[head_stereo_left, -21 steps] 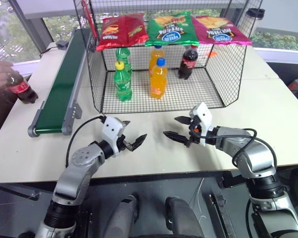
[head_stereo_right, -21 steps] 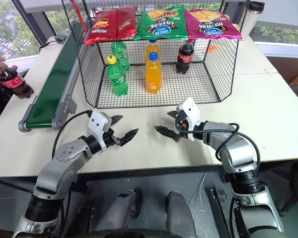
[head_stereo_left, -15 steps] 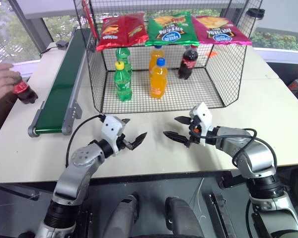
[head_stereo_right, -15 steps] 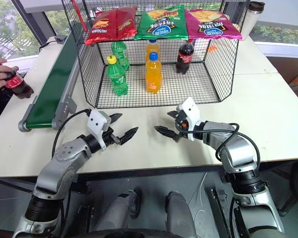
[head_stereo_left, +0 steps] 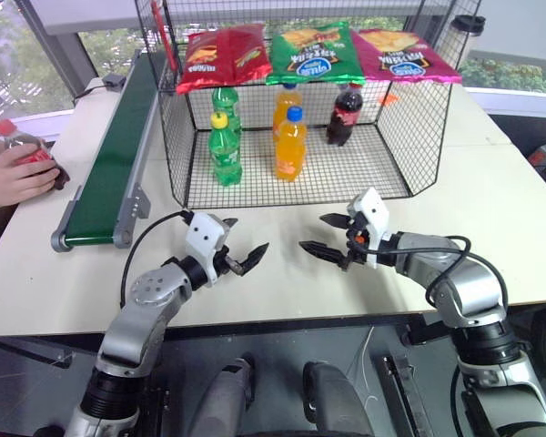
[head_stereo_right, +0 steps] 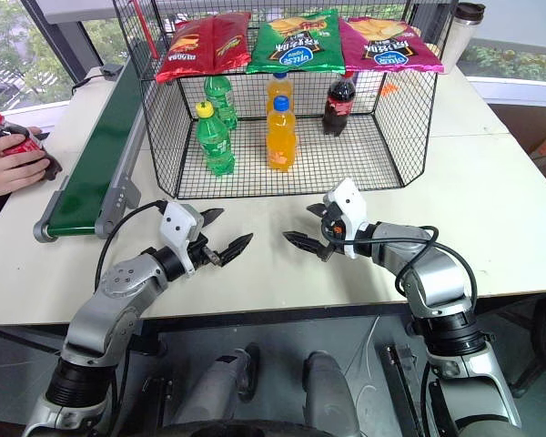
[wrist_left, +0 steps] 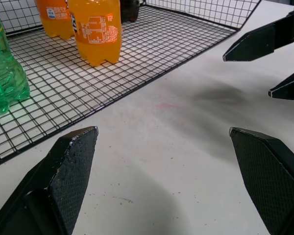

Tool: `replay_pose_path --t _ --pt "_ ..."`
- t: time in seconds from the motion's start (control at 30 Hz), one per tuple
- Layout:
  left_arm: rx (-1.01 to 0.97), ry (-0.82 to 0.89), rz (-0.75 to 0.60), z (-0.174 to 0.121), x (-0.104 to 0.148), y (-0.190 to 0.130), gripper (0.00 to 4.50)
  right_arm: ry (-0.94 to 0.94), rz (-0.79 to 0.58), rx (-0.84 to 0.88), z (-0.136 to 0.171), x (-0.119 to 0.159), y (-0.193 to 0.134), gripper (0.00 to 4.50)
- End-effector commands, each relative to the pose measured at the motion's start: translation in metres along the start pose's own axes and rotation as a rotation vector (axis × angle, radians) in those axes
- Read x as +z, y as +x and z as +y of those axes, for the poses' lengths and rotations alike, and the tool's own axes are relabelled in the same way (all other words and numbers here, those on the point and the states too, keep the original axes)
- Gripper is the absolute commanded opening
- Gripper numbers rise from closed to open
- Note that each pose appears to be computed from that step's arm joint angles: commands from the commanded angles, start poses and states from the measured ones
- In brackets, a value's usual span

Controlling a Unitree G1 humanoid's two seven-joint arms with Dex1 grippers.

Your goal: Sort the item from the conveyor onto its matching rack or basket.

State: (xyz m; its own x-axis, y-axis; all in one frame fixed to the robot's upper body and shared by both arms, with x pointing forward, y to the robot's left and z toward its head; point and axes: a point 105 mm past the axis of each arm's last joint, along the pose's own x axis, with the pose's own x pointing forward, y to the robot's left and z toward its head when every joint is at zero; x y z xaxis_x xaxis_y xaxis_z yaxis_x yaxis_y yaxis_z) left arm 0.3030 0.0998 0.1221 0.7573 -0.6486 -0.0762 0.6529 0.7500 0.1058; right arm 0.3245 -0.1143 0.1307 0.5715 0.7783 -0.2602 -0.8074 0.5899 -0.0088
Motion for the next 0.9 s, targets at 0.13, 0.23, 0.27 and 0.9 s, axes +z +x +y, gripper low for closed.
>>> replay_pose_path --t 0.13,0.23,0.27,0.9 --pt "-0.003 0.019 -0.018 -0.0024 0.0055 -0.0011 4.5 -0.039 -0.031 0.016 0.0043 0.0115 -0.001 4.45" --pt "-0.004 0.017 -0.018 -0.0025 0.0056 -0.0008 4.5 -0.039 -0.03 0.017 0.0042 0.0116 -0.0012 4.45" --pt "-0.004 0.017 -0.018 -0.0026 0.0056 -0.0006 4.5 -0.039 -0.03 0.017 0.0041 0.0117 -0.0012 4.45" --pt "-0.006 0.02 -0.016 -0.002 0.0057 0.0006 4.5 -0.039 -0.033 0.021 0.0044 0.0126 -0.0004 4.45"
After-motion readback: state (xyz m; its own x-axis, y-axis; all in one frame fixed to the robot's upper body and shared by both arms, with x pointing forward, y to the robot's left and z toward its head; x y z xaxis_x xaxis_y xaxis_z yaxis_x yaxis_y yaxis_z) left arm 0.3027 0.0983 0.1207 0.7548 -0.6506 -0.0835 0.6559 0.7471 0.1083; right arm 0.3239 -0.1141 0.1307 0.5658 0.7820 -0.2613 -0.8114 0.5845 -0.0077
